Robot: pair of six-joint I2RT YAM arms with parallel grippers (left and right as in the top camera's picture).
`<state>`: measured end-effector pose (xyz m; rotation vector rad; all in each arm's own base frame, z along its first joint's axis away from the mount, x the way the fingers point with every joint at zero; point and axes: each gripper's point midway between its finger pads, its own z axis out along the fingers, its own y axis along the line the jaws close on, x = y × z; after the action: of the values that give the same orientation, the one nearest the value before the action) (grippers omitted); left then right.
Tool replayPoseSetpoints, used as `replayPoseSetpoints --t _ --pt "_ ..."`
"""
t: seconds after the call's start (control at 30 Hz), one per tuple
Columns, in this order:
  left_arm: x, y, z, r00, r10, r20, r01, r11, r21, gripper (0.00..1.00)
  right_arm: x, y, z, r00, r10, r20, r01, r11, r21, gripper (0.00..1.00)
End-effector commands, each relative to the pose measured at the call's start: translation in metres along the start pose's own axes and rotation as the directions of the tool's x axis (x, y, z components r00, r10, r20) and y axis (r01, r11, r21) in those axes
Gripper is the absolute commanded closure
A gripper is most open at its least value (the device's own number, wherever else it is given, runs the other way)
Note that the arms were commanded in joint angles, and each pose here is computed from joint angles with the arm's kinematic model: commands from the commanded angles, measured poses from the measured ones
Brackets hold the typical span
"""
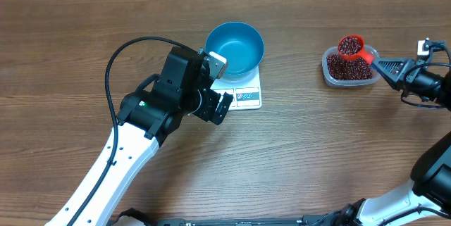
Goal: Scoop item into bowl and weigh 150g on scale
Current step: 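Lift the filled red scoop out of the bean tub with the right gripper, then carry the scoop leftward over the teal bowl with the right gripper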
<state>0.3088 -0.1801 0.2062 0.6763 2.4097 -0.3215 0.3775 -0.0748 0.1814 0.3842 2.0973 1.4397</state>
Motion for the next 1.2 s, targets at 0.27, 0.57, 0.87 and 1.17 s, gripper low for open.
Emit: replayPoseSetpoints --t 0.27,0.57,0.87,1.17 --pt "-0.002 -0.001 -0.003 1.000 0.020 0.012 -0.020 1.000 0.011 0.00 0.025 0.045 0.062 0.988 -0.050 -0.147 0.025 0.986 -0.166 0.96" --pt "-0.002 -0.001 -0.003 1.000 0.020 0.012 -0.020 1.000 0.011 0.00 0.048 0.079 0.129 0.951 -0.102 -0.291 0.038 0.975 -0.217 0.96" --pt "-0.002 -0.001 -0.003 1.000 0.020 0.012 -0.021 1.000 0.011 0.00 0.076 0.108 0.208 0.917 -0.194 -0.348 0.142 0.975 -0.169 0.96" --pt "-0.002 -0.001 -0.003 1.000 0.020 0.012 -0.020 1.000 0.011 0.00 0.087 0.090 0.235 0.921 -0.206 -0.330 0.216 0.976 -0.008 0.96"
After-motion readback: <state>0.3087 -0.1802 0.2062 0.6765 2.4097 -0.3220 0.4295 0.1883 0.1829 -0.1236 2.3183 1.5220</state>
